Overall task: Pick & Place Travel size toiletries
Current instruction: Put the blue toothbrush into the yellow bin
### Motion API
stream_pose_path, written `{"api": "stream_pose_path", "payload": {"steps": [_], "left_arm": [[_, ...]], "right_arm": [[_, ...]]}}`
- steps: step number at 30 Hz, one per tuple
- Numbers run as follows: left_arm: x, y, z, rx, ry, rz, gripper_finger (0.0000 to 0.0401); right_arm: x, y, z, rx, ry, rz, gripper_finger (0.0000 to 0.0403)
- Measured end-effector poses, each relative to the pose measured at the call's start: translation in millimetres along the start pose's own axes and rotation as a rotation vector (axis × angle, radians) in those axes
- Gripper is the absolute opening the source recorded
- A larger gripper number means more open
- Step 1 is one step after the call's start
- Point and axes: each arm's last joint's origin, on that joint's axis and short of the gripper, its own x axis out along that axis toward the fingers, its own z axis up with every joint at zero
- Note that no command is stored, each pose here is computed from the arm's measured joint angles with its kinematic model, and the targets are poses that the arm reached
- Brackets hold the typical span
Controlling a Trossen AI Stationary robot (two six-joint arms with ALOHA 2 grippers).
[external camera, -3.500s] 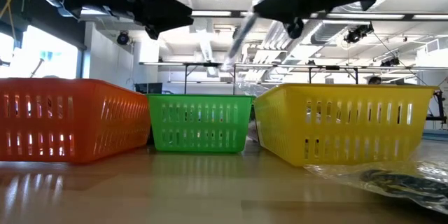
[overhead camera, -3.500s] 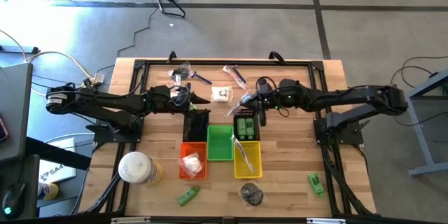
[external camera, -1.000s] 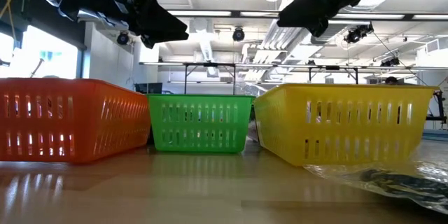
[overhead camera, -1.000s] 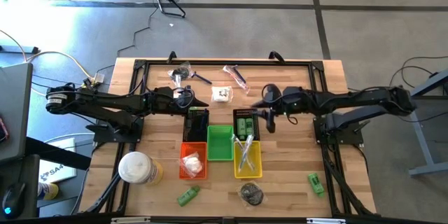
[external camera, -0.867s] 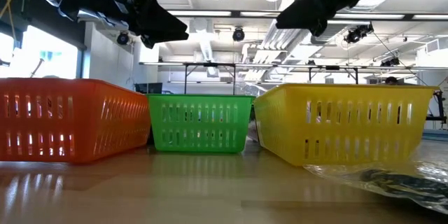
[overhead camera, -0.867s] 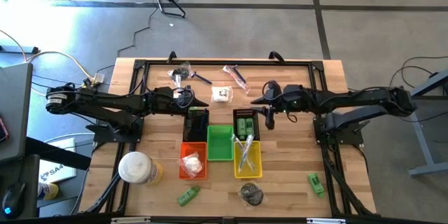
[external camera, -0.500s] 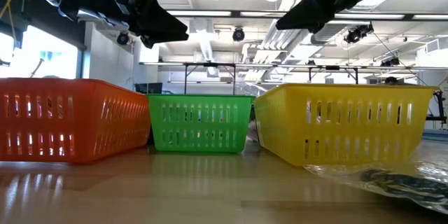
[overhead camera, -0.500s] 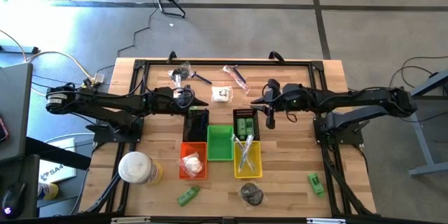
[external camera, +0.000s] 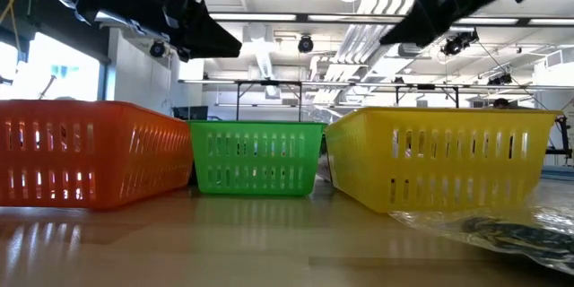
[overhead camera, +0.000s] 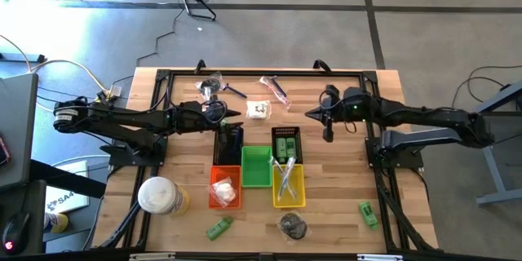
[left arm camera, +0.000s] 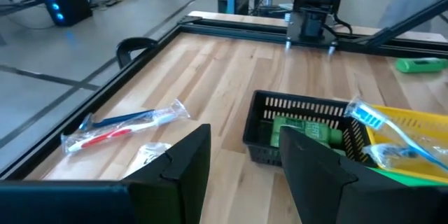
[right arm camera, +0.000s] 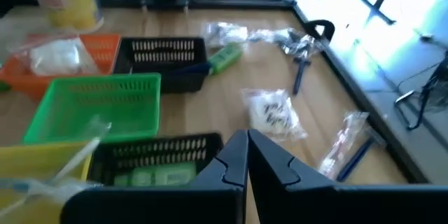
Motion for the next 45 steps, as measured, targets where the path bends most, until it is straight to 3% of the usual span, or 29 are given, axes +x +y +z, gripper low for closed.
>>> {"api": "stream_pose_path", "payload": {"steps": [6,10,17,26,32,45], "left_arm": [[0,0,0,0.000,-0.001,0.006,0.0167],[0,0,0,0.000,-0.001,0.006,0.0167],[0,1,1,-0.002,-0.014,0.025,0.0167],[-2,9,7,-0.058,-0.087,0.304,0.0167],[-2,11,6,-0.050,-0.082,0.411,0.0167],[-4,29,28,0.027,0.119,0.657,0.0166]], "right_arm": [[-5,1,-27,0.061,-0.100,-0.084,0.0004],[-17,1,-30,0.061,-0.136,-0.132,0.0003],[-42,0,-22,-0.061,-0.241,-0.223,0.0003],[-45,0,-18,-0.083,-0.284,-0.251,0.0004],[-37,-1,-21,-0.069,-0.240,-0.254,0.0003],[-34,-2,-21,-0.082,-0.226,-0.269,0.0004]]}}
